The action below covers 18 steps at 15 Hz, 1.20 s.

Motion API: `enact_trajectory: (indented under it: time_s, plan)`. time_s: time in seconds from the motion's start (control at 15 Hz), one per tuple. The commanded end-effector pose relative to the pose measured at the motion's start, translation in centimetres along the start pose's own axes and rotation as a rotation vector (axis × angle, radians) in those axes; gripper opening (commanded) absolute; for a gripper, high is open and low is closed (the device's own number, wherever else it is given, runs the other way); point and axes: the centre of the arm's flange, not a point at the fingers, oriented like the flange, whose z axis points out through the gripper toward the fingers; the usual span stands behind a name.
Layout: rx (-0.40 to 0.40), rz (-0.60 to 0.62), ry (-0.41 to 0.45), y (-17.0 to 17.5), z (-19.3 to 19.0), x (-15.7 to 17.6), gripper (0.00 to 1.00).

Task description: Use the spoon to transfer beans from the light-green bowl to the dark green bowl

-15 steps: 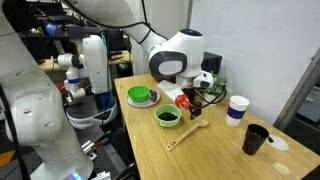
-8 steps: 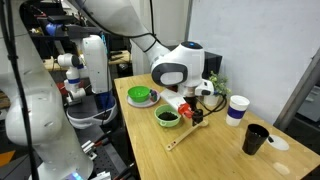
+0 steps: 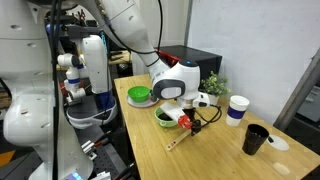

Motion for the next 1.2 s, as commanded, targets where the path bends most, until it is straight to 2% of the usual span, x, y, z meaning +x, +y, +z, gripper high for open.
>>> enact_trajectory:
  time_s: [0.0,0.4,0.8,1.13]
  plan:
    - [-0.018,-0.032,0.010,0.1,2.4,-0.1,1.00]
    - [-0.026,-0.035,0.020,0.0,3.6,-0.1,1.00]
    - [-0.020,-0.033,0.066,0.2,4.2,0.0,1.00]
    - [-0.011,-0.071,0.084,-0.2,4.6,0.0,1.00]
